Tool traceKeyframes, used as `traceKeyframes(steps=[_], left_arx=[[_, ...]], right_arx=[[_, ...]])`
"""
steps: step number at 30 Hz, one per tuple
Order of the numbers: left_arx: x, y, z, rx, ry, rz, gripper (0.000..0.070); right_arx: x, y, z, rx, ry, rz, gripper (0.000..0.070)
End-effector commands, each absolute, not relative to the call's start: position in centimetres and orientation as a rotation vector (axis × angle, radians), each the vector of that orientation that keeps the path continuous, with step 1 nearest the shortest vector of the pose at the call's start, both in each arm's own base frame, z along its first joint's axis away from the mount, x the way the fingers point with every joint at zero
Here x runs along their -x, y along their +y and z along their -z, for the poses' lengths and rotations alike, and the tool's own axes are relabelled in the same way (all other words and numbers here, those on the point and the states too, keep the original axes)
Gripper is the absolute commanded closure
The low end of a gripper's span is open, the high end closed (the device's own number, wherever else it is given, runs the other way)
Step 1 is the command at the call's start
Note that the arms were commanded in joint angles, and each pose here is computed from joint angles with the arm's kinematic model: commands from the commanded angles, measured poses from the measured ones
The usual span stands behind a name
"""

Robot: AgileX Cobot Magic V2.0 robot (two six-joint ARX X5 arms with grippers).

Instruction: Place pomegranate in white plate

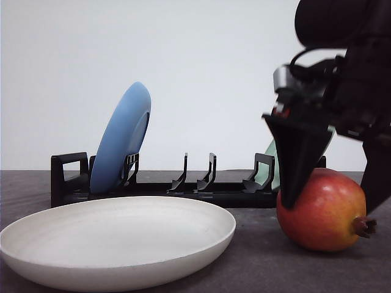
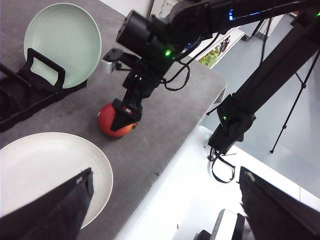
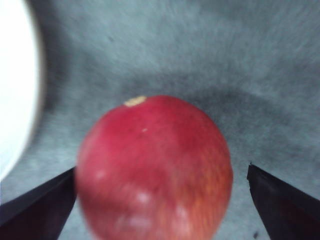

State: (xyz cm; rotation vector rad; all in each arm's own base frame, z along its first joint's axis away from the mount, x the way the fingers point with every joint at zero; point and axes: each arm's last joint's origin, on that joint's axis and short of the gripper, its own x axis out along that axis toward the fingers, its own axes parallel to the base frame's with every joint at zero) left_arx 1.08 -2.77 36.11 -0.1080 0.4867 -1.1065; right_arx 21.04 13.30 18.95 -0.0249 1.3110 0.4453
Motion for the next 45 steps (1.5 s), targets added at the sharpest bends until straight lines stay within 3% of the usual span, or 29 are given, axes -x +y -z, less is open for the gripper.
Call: traceKeyframes(steps=[1, 4, 9, 12, 19, 22, 27, 36, 45], left_arx=[[-1.0, -2.5, -36.6, 0.127, 0.477, 1.126, 0.0143], [-1.0, -2.5, -36.6, 0.121, 0.477, 1.125, 0.0143], [-1.0, -2.5, -36.6, 0.115, 0.474, 1.125, 0.0143], [-1.0, -2.5, -36.6, 0.114, 0.471, 1.121, 0.0143], [-1.0, -2.5, -36.6, 0.114, 0.469, 1.116, 0.0143], [-1.0, -2.5, -36.6, 0.115, 0.465, 1.113, 0.0143], [-1.1, -2.5, -36.7, 0.108, 0.449, 1.110, 0.0143], [-1.1, -2.5, -36.7, 0.105, 0.439, 1.085, 0.0143], [-1.2, -2.5, -36.7, 0.108, 0.437, 1.071, 0.0143]], right_arx=[[-21.5, 13.8, -18.8, 0.041, 1.304, -0.459, 0.0004], [-21.7, 14.0, -18.5, 0.040, 1.307, -0.460, 0.0018], [-21.7, 14.0, -18.5, 0.038, 1.308, -0.461, 0.0236], [-21.7, 14.0, -18.5, 0.039, 1.312, -0.460, 0.0294], [-23.0, 15.6, -22.4, -0.011, 1.256, -0.560, 0.0292], [-23.4, 17.9, -24.7, 0.015, 1.232, -0.623, 0.0292], [-23.8, 22.6, -26.2, 0.085, 1.228, -0.723, 0.0292], [-22.7, 30.3, -22.5, 0.227, 1.309, -0.831, 0.0292], [-21.9, 32.3, -18.8, 0.329, 1.365, -0.798, 0.0292]])
